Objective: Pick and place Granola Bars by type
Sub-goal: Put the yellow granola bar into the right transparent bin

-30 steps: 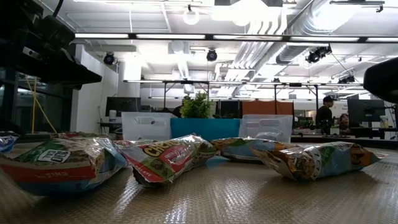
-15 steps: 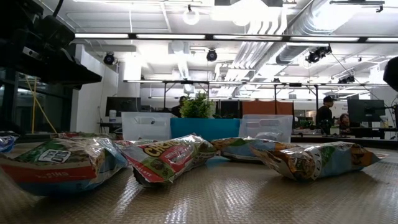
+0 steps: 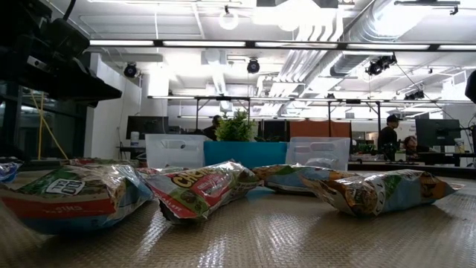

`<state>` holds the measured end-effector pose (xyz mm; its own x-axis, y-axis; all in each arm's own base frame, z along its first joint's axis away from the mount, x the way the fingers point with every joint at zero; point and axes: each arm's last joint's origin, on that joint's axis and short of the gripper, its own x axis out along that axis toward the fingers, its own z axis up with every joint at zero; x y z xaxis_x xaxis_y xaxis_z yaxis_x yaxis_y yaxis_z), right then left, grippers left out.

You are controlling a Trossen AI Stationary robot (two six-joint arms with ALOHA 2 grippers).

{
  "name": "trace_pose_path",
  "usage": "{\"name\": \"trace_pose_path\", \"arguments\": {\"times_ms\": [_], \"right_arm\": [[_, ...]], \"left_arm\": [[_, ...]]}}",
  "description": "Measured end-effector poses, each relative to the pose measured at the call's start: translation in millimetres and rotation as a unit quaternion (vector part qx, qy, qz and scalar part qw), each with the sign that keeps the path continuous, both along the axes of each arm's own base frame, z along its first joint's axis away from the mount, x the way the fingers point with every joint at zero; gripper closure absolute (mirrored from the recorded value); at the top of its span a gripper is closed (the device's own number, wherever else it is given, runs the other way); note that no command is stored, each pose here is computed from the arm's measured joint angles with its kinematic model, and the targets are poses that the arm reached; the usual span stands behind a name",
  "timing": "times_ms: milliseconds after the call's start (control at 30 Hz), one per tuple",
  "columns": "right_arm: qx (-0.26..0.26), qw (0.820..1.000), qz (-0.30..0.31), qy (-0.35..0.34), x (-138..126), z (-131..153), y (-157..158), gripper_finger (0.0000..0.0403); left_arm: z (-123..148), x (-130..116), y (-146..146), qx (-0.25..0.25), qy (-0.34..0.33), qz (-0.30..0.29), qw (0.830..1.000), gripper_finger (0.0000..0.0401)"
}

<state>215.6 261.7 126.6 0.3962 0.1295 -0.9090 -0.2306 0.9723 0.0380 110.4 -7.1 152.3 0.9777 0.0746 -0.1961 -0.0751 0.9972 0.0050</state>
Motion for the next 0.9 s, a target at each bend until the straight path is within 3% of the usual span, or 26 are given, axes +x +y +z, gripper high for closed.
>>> {"name": "trace_pose_path", "arguments": {"times_ms": [233, 600, 900], "right_arm": [[0.006, 1.0, -0.012, -0.001, 1.5, 2.1, 1.1, 0.0329], [0.047, 0.998, -0.034, -0.039, 30.3, 29.1, 8.0, 0.0336], [0.061, 0.984, -0.112, -0.123, 80.1, 87.3, -0.3, 0.0336]], "left_arm": [[0.1, 0.0, 0.0, 0.0, 0.0, 0.0, 1.0, 0.04], [0.1, 0.0, 0.0, 0.0, 0.0, 0.0, 1.0, 0.04], [0.1, 0.0, 0.0, 0.0, 0.0, 0.0, 1.0, 0.04]]}}
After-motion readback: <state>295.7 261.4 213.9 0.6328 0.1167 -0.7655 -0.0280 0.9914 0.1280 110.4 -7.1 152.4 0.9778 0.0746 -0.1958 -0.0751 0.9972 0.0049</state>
